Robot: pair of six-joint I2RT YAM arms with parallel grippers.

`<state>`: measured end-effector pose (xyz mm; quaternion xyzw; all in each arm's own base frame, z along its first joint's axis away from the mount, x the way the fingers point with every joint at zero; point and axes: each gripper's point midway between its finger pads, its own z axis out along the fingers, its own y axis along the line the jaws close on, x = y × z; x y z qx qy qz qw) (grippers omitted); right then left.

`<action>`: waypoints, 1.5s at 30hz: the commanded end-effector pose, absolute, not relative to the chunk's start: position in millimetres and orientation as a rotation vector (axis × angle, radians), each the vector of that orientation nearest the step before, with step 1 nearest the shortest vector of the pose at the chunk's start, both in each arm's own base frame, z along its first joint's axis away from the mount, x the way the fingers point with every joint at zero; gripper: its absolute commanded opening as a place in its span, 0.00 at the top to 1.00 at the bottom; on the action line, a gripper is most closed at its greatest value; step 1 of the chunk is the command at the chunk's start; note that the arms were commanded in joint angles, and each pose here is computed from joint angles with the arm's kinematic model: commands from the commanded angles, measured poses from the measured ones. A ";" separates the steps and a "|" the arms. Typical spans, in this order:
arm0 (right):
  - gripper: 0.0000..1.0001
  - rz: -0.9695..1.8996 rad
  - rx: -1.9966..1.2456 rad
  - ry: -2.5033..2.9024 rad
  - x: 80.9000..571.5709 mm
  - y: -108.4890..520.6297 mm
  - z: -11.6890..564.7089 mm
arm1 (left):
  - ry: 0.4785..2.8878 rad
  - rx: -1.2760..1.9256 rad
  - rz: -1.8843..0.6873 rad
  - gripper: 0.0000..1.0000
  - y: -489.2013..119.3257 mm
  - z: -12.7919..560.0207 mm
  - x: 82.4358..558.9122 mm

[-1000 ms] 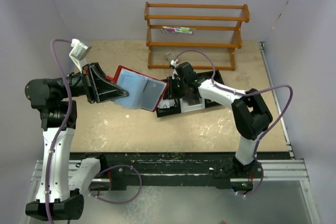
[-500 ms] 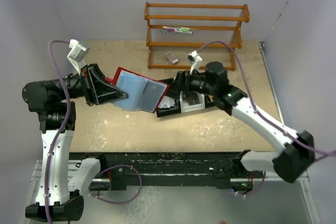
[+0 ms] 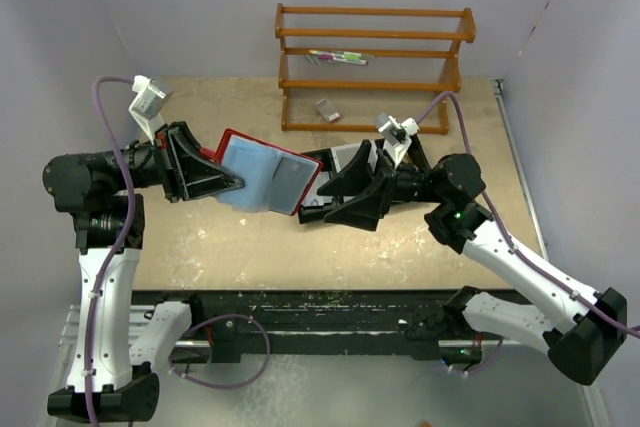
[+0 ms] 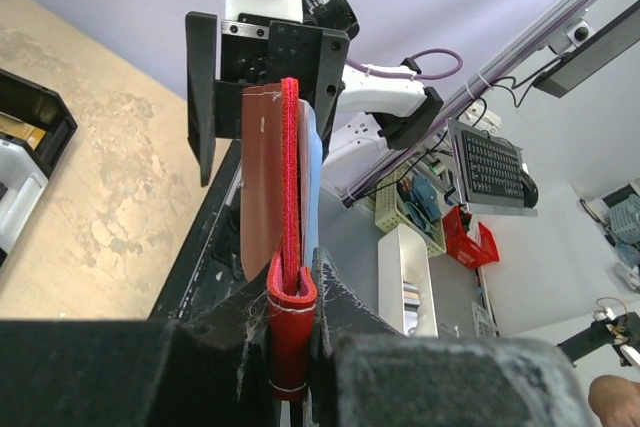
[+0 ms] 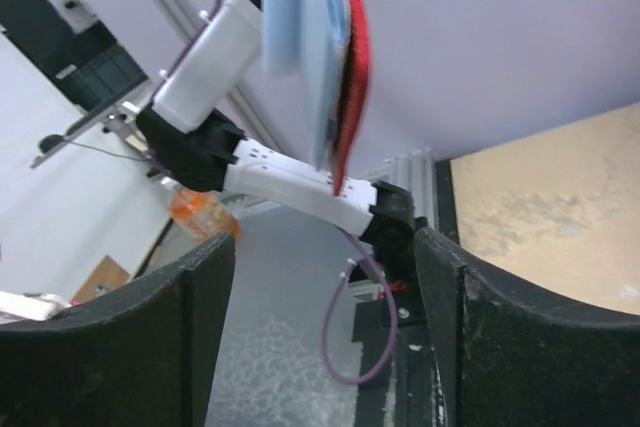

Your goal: Take the credit cards out of the card holder

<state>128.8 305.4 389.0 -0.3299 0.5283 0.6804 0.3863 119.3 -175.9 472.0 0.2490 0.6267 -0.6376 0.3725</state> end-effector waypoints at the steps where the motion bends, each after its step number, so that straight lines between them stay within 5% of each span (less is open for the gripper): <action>1: 0.30 1.768 -0.841 1.174 117.2 300.6 433.1 | 1.555 0.674 -1.591 1.00 -176.6 481.3 117.7; 5: 0.42 1.777 -0.842 1.163 119.6 303.1 439.8 | 1.558 0.677 -1.593 1.00 -176.6 480.3 117.8; 10: 0.77 1.781 -0.830 1.170 125.6 307.5 446.9 | 1.567 0.676 -1.596 1.00 -176.4 476.2 119.8; 12: 0.75 1.781 -0.833 1.215 129.7 311.4 442.2 | 1.569 0.677 -1.598 1.00 -176.5 475.3 119.9; 15: 0.42 1.778 -0.848 1.260 133.1 315.1 439.6 | 1.567 0.683 -1.596 1.00 -176.5 475.9 118.3; 18: 0.35 1.762 -0.855 1.257 134.6 315.8 441.8 | 1.571 0.688 -1.597 1.00 -176.3 474.9 117.6; 21: 0.41 1.773 -0.878 1.221 129.8 314.5 447.8 | 1.575 0.692 -1.599 1.00 -176.3 473.9 117.1; 28: 0.80 1.815 -0.901 1.188 126.6 315.7 456.4 | 1.579 0.690 -1.596 1.00 -176.2 471.1 119.7; 35: 0.81 1.813 -0.882 1.236 132.8 319.6 448.6 | 1.586 0.682 -1.596 1.00 -176.1 468.9 123.0; 41: 1.00 1.813 -0.884 1.182 129.4 316.6 456.6 | 1.588 0.680 -1.599 1.00 -176.1 468.7 123.1; 45: 1.00 1.794 -0.862 1.139 130.0 314.0 470.5 | 1.588 0.677 -1.598 1.00 -176.1 468.2 123.9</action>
